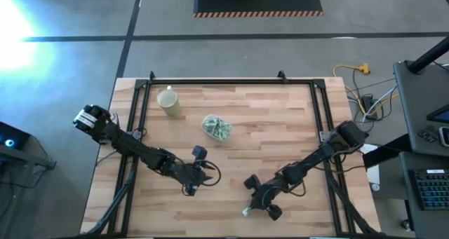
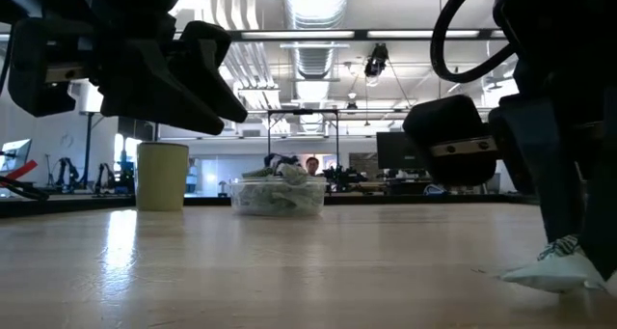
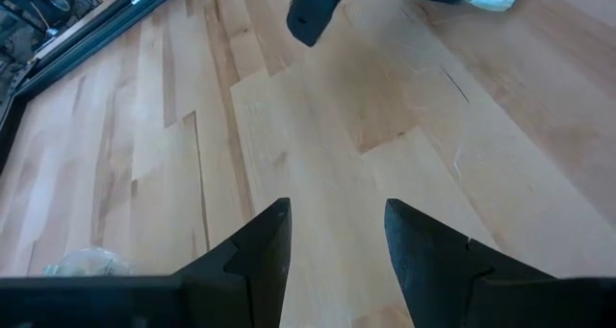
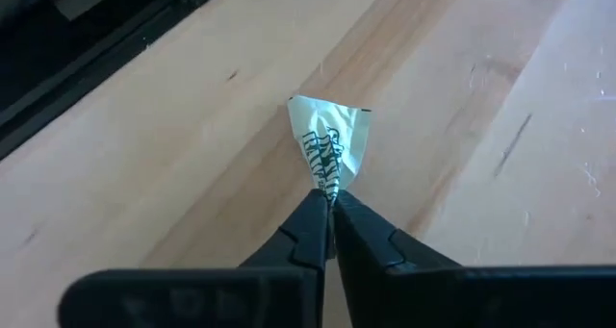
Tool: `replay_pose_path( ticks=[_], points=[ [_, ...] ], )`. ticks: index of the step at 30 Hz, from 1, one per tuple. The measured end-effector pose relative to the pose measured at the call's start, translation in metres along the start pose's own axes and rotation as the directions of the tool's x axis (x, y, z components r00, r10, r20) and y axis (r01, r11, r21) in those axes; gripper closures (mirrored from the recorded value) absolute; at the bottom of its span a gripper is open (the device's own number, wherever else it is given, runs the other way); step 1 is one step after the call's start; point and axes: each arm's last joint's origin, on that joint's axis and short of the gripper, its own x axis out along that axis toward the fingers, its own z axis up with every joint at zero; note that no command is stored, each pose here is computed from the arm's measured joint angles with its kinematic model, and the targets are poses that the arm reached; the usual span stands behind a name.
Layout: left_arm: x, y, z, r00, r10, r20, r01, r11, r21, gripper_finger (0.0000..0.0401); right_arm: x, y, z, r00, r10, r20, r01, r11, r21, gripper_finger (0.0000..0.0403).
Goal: Pick and place Stevia / Truvia into bins
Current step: Put the stevia packet into the transparent container
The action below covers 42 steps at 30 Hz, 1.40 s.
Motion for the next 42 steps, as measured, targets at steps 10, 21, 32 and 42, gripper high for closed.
replay_pose_path(
  ticks=[10,21,32,42],
  points=[
    [-0.001,0.004,-0.004,0.988,0.144,-0.062,-0.143,0.99,0.014,0.0248,-0.018,-0.006,0.0,0.97,-0.218,-0.107,0.218,0.976,-0.014,0.0392],
    [-0.001,0.005,-0.007,0.972,0.214,-0.095,-0.213,0.977,0.015,0.0248,-0.032,-0.012,0.005,0.875,-0.47,-0.117,0.468,0.883,-0.045,0.0392],
    [-0.002,0.006,-0.011,0.951,0.272,-0.146,-0.267,0.962,0.053,0.0248,-0.063,-0.03,0.021,0.57,-0.819,-0.071,0.81,0.574,-0.119,0.0392],
    [-0.005,0.007,-0.017,0.938,0.28,-0.202,-0.275,0.96,0.055,0.0248,-0.087,-0.09,0.02,0.485,-0.864,-0.134,0.855,0.501,-0.134,0.0392]
  ],
)
